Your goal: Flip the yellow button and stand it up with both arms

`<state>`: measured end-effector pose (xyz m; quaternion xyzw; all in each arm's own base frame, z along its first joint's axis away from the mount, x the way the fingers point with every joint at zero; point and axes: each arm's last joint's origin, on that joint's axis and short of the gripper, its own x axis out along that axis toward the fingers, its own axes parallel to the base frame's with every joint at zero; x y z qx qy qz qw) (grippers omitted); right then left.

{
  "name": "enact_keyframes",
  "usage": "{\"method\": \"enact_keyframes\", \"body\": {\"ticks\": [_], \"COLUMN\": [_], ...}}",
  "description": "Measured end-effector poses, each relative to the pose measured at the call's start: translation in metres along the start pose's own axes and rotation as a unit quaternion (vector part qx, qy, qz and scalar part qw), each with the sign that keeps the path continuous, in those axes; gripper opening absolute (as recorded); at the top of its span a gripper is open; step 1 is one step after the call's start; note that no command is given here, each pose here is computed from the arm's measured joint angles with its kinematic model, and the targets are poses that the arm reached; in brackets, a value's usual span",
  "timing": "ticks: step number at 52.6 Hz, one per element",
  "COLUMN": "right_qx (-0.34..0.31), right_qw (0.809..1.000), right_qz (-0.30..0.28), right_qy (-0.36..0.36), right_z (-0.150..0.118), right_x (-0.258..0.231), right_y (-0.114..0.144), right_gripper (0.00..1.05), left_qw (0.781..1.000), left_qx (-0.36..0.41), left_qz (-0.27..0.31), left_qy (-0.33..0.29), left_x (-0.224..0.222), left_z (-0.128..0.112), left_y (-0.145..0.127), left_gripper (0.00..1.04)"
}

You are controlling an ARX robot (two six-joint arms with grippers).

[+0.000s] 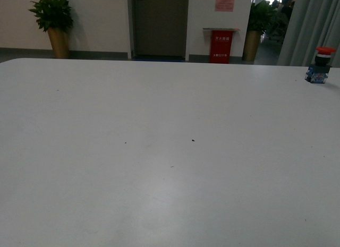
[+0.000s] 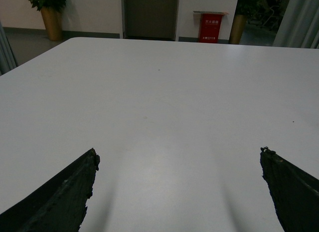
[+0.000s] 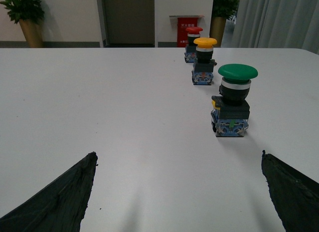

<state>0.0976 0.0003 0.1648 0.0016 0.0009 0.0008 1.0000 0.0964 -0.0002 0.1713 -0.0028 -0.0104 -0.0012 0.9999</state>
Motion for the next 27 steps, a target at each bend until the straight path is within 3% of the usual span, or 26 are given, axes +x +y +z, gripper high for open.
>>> {"method": "enact_keyframes", "body": {"ticks": [27], "right_qx": [0.000], "right_qw": [1.000], "right_qz": [0.000], "right_qy": [0.000], "right_z": [0.0000], "right_x": [0.0000], "right_y": [0.0000], "right_gripper": [0.97], "left_qw": [1.000], "left_qx": [0.000], "left_qz": [0.000], "left_qy": [0.000], "left_x": [0.0000], "left_z": [0.0000], "left_y": [0.0000], "left_gripper": [0.98]}}
